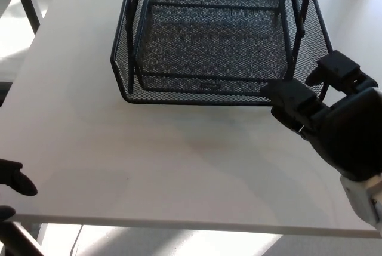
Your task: The robot uses its right hand to grab the drawer kept on the middle of the desk and pull it out towards the robot
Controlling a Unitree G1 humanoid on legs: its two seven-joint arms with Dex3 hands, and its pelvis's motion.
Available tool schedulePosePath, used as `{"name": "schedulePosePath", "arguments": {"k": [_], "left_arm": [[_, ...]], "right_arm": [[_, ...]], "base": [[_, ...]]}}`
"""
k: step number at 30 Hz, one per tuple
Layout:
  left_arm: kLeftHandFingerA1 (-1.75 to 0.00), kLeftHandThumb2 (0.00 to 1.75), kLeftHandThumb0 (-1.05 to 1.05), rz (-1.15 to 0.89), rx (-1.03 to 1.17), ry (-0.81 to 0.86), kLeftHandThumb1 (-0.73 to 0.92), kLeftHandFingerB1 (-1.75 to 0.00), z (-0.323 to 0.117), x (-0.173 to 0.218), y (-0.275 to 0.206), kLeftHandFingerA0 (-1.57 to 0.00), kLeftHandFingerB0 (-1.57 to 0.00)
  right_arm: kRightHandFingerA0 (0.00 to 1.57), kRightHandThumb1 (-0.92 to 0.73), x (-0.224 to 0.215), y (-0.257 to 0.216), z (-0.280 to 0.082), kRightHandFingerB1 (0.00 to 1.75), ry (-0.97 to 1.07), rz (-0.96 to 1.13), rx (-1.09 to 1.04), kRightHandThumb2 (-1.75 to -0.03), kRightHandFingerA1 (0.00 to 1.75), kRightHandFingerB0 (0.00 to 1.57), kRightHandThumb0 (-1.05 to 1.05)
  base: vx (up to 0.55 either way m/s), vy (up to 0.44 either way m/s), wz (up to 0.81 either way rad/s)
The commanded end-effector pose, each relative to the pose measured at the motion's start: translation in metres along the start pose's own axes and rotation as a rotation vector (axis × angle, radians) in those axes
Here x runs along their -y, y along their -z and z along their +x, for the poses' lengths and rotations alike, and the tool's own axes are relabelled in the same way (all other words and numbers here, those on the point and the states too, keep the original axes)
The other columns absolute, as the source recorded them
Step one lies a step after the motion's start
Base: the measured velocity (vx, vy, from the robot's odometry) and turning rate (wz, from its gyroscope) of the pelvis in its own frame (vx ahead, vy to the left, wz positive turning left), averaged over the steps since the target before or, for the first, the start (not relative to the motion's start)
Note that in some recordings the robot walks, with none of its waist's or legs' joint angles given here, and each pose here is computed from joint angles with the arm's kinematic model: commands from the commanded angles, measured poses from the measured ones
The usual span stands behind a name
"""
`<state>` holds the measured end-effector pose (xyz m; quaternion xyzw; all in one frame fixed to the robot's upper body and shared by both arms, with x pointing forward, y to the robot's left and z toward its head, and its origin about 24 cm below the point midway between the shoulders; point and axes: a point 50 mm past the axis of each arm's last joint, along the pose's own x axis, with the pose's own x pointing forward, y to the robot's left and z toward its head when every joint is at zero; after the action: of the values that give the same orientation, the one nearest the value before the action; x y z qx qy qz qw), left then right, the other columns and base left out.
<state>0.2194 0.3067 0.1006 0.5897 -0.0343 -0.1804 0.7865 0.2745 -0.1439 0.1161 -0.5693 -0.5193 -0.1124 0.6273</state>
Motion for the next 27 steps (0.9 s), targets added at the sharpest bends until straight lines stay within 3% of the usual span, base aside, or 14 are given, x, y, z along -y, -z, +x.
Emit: {"name": "schedulePosePath", "arguments": {"k": [1, 3, 4, 5, 6, 7, 9, 10, 11, 16, 18, 19, 26, 27], "left_arm": [[-0.88, 0.57, -0.29, 0.023, 0.000, 0.011, 0.56, -0.60, -0.002, 0.000, 0.002, -0.79, -0.82], [-0.88, 0.57, -0.29, 0.025, 0.002, 0.014, 0.57, -0.60, -0.002, -0.001, 0.002, -0.79, -0.82], [-0.86, 0.57, -0.29, 0.026, 0.002, 0.016, 0.56, -0.59, -0.002, -0.001, 0.001, -0.78, -0.81], [-0.86, 0.57, -0.29, 0.023, 0.000, 0.017, 0.56, -0.59, -0.002, -0.001, 0.001, -0.78, -0.81], [-0.87, 0.57, -0.29, 0.022, 0.000, 0.017, 0.56, -0.59, -0.002, -0.001, 0.001, -0.78, -0.82], [-0.87, 0.57, -0.29, 0.022, 0.001, 0.016, 0.56, -0.59, -0.002, -0.001, 0.001, -0.78, -0.82], [-0.88, 0.57, -0.28, 0.015, 0.005, 0.017, 0.56, -0.60, -0.003, 0.001, 0.000, -0.79, -0.82], [-0.86, 0.57, -0.30, 0.015, -0.006, 0.027, 0.57, -0.60, -0.003, 0.001, 0.001, -0.77, -0.81], [-0.86, 0.57, -0.30, 0.017, -0.006, 0.027, 0.57, -0.60, -0.003, 0.001, 0.001, -0.77, -0.82], [-0.87, 0.57, -0.30, 0.004, -0.009, 0.023, 0.57, -0.59, -0.004, 0.002, 0.001, -0.78, -0.82], [-0.89, 0.57, -0.30, 0.006, -0.005, 0.018, 0.56, -0.60, -0.003, 0.002, 0.001, -0.80, -0.82], [-0.87, 0.57, -0.30, 0.006, -0.007, 0.019, 0.57, -0.60, -0.003, 0.002, 0.001, -0.78, -0.82], [-0.87, 0.57, -0.29, 0.011, -0.008, 0.020, 0.56, -0.58, -0.004, 0.003, 0.001, -0.79, -0.82], [-0.89, 0.57, -0.29, 0.006, -0.008, 0.018, 0.56, -0.59, -0.004, 0.004, 0.002, -0.79, -0.82]], "right_arm": [[0.94, -0.57, 0.000, 0.006, -0.002, 0.59, -0.021, -0.038, -0.020, -0.58, 1.21, 0.94, -0.42], [0.92, -0.56, 0.000, 0.006, -0.001, 0.56, -0.031, -0.047, -0.023, -0.57, 1.21, 0.92, -0.41], [0.81, -0.61, -0.002, 0.006, 0.000, 0.43, -0.063, -0.032, -0.048, -0.58, 1.00, 0.73, -0.40], [0.60, -0.53, -0.003, 0.006, 0.001, 0.51, -0.145, -0.012, -0.097, -0.88, 0.76, 0.39, -0.53], [0.37, -0.63, -0.004, 0.005, 0.002, 0.31, -0.206, -0.021, -0.120, -0.59, 0.51, 0.16, -0.57], [0.37, -0.63, -0.003, 0.005, 0.003, 0.31, -0.251, -0.045, -0.129, -0.59, 0.51, 0.16, -0.57], [0.06, -0.56, -0.004, 0.003, 0.003, 0.24, -0.297, -0.060, -0.156, -0.60, 0.34, 0.01, -0.63], [0.00, -0.42, -0.004, 0.003, 0.004, 0.27, -0.317, -0.062, -0.173, -0.82, 0.19, 0.00, -0.70], [0.00, -0.48, -0.004, 0.003, 0.005, 0.16, -0.328, -0.067, -0.177, -0.79, 0.01, 0.01, -0.84], [0.00, -0.57, -0.001, 0.005, 0.010, 0.08, -0.358, -0.074, -0.186, -0.82, 0.02, 0.00, -0.97], [0.00, -0.52, 0.001, 0.006, 0.013, 0.13, -0.379, -0.099, -0.175, -0.82, 0.12, 0.00, -0.90], [0.00, -0.42, 0.002, 0.007, 0.014, 0.11, -0.382, -0.103, -0.174, -0.67, 0.00, 0.00, -0.78], [0.00, -0.45, 0.014, 0.011, 0.018, 0.15, -0.374, -0.075, -0.175, -0.74, 0.11, 0.00, -0.82], [0.00, -0.36, 0.027, 0.016, 0.019, 0.17, -0.368, -0.083, -0.167, -0.68, 0.11, 0.00, -0.75]], "base": [[0.00, 0.000, 0.00], [0.00, 0.000, 0.00], [0.00, 0.000, 0.00], [0.00, 0.000, 0.00], [0.00, 0.000, 0.00], [0.00, 0.000, 0.00], [0.00, 0.000, 0.00], [0.00, 0.000, 0.00], [0.00, 0.000, 0.00], [0.00, 0.000, 0.00], [0.00, 0.000, 0.00], [0.00, 0.000, 0.00], [0.00, 0.000, 0.00], [0.00, 0.000, 0.00]]}}
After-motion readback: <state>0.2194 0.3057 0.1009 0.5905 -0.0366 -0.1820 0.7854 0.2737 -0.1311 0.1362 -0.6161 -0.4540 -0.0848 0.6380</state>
